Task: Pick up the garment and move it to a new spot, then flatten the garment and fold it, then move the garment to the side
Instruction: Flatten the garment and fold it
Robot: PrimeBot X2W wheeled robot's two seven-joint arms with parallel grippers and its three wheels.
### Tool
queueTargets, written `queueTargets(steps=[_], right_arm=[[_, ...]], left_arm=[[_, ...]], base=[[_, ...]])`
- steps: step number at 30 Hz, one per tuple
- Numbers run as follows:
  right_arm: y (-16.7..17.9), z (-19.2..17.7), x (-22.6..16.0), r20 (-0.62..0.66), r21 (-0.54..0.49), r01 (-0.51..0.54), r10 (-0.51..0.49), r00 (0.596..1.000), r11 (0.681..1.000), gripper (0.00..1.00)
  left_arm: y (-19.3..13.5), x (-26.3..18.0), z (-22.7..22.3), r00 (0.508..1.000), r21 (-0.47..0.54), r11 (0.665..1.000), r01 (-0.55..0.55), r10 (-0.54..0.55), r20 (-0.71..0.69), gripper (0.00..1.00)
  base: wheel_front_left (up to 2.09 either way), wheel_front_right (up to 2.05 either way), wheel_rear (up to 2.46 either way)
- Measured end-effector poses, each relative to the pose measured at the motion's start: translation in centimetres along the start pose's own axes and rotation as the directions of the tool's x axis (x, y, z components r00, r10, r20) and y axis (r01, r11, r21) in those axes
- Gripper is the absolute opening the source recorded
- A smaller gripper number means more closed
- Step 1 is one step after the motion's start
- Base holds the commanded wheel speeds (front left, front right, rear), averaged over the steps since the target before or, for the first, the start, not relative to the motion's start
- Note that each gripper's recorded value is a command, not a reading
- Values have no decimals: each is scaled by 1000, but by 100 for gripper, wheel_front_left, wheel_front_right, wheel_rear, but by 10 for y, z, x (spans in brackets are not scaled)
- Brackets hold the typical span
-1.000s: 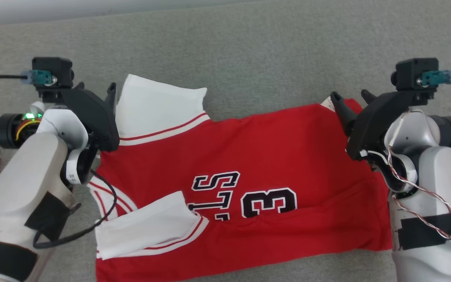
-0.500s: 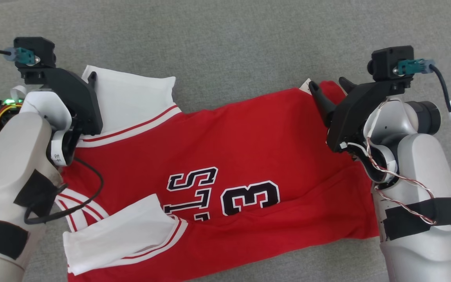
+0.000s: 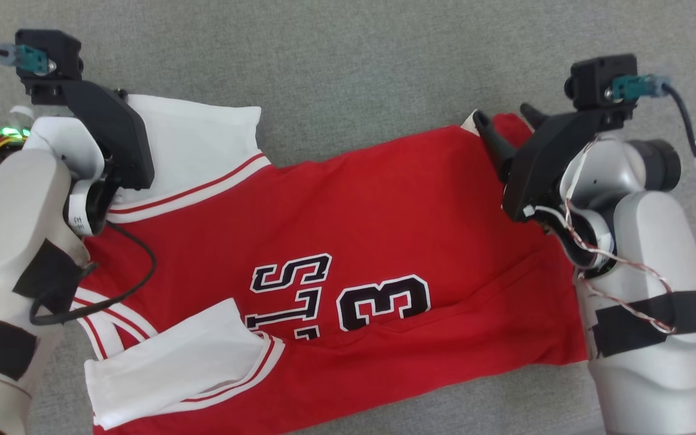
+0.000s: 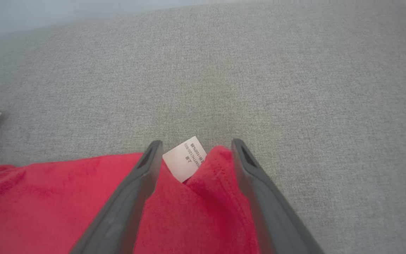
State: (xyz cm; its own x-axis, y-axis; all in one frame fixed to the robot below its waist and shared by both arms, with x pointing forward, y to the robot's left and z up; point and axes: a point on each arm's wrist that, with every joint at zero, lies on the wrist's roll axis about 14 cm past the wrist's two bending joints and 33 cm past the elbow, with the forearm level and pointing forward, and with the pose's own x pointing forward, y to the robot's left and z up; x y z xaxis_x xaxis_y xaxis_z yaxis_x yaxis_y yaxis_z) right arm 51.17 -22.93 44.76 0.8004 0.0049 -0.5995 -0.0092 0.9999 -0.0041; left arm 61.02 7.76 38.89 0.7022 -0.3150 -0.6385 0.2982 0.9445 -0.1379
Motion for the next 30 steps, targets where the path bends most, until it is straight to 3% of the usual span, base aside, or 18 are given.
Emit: queueTargets(steps=[6, 11, 19, 30], right_arm=[[-13, 8, 9, -37, -46, 41, -43, 998, 998, 100], [-23, -5, 22, -164, -109, 66, -84, 983, 992, 100], [-13, -15, 36, -212, -146, 40, -70, 975, 989, 100], [-20, -10, 13, -226, -213, 71, -119, 967, 975, 100]], left_arm=[[3, 5, 5, 1000, 0, 1000, 14, -14, 4, 0], [8, 7, 9, 1000, 6, 1000, 16, -16, 18, 0], [11, 11, 8, 1000, 6, 1000, 11, -11, 26, 0], [15, 8, 12, 999, 16, 1000, 2, -3, 38, 0]], base=[[0, 0, 0], [0, 0, 0], [0, 0, 0], [0, 0, 0]])
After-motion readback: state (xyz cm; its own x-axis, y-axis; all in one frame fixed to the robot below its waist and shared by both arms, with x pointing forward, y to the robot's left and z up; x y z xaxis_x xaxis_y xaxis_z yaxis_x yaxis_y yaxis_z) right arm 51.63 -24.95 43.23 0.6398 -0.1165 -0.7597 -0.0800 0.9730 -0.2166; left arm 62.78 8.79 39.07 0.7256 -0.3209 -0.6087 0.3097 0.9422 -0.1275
